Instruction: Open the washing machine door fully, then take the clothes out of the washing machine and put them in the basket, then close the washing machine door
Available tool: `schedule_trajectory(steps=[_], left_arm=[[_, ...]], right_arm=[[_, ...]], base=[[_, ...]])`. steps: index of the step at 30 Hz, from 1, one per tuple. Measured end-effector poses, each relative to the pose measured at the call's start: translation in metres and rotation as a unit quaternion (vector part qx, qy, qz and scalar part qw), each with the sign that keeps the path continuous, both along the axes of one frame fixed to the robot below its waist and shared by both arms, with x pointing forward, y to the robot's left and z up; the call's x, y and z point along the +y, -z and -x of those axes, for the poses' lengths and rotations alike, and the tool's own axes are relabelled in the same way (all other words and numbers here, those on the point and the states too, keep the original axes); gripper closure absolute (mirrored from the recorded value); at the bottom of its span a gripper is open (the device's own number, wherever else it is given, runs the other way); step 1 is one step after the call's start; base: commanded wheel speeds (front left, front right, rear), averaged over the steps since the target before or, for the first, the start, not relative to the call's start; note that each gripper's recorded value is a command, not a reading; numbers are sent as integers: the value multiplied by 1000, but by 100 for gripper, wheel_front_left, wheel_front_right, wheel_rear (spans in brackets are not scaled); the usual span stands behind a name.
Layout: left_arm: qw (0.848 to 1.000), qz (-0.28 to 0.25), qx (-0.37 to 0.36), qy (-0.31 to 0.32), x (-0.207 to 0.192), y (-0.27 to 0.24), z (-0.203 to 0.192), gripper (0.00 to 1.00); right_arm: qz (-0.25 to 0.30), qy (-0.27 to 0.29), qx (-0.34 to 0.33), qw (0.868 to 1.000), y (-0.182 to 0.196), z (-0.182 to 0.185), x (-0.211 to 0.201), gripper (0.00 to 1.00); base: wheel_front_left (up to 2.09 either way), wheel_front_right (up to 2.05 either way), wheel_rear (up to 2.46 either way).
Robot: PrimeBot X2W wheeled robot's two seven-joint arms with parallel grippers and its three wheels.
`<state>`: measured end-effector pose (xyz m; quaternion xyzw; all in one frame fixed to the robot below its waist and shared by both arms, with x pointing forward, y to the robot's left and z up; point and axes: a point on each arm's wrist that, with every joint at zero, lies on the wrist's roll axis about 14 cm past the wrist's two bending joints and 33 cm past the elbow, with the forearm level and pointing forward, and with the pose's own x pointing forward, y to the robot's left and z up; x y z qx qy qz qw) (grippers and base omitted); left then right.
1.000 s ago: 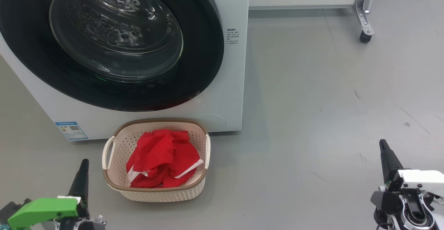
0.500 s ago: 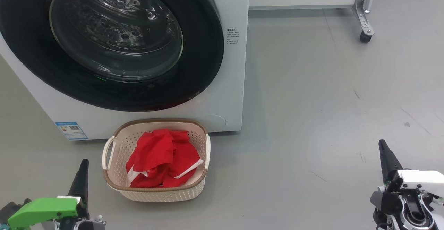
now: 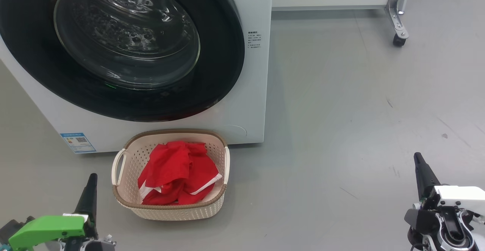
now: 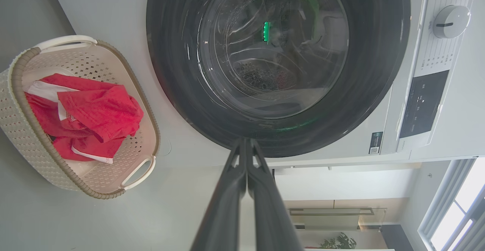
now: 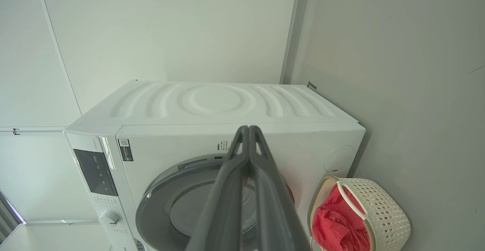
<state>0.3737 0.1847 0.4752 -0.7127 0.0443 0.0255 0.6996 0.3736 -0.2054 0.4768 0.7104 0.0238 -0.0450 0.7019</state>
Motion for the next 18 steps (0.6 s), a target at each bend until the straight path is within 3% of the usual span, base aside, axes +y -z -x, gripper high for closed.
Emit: schedule_trajectory(steps=[18], left_arm=[[1000, 0, -1, -1, 1, 0, 0, 100]], right_arm=[[0, 1, 1, 1000, 1, 0, 0, 100]], base=[[0, 0, 0]])
